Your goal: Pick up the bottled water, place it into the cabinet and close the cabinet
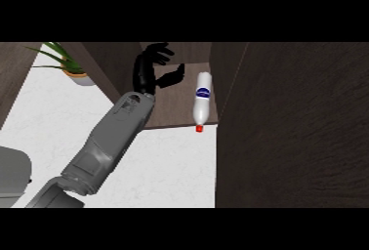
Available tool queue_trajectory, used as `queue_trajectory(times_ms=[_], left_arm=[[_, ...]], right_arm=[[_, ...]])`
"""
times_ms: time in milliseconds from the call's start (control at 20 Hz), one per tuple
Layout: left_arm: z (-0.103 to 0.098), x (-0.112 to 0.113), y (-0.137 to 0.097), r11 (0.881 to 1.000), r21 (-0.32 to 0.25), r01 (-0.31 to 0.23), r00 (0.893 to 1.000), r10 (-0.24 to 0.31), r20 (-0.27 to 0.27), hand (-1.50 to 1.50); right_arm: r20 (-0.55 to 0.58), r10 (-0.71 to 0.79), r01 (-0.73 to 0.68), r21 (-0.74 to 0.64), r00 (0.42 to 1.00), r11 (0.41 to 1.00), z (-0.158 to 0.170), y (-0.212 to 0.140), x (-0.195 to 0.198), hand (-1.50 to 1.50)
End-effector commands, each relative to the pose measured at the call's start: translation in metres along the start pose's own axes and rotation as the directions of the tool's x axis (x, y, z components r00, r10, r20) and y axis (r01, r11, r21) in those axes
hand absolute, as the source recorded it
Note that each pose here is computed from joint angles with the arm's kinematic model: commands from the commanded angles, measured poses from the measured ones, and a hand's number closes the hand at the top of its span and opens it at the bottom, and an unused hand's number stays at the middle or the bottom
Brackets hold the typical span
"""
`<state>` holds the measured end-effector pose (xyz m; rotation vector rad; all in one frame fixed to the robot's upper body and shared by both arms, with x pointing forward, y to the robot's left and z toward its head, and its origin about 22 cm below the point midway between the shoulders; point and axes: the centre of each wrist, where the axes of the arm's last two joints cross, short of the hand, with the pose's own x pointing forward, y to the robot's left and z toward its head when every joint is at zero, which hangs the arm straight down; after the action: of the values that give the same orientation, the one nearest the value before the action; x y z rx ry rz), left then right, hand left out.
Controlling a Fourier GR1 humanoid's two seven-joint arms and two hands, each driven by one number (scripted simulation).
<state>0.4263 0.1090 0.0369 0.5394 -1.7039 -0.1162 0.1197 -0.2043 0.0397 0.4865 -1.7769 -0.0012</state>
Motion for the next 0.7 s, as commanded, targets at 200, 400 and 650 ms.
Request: queue_trajectory(times_ms=[200,400,650], left_arm=[[-0.01,-0.029,0.028,0.998,0.015,0.068,0.997,-0.067,-0.037,-1.5],[-0.007,-0.031,0.023,0.998,0.038,0.059,0.998,-0.057,-0.041,-1.5],[-0.024,-0.024,0.042,0.999,0.023,-0.038,0.999,0.037,0.016,-1.5]], right_arm=[[0.007,0.005,-0.005,-0.017,1.0,1.0,-0.003,0.002,0.007,-1.5],[0.005,-0.015,0.015,0.04,1.0,0.999,0.008,0.003,-0.002,-1.5],[-0.01,0.012,-0.012,0.017,1.0,1.0,0.016,-0.002,0.003,-1.5]])
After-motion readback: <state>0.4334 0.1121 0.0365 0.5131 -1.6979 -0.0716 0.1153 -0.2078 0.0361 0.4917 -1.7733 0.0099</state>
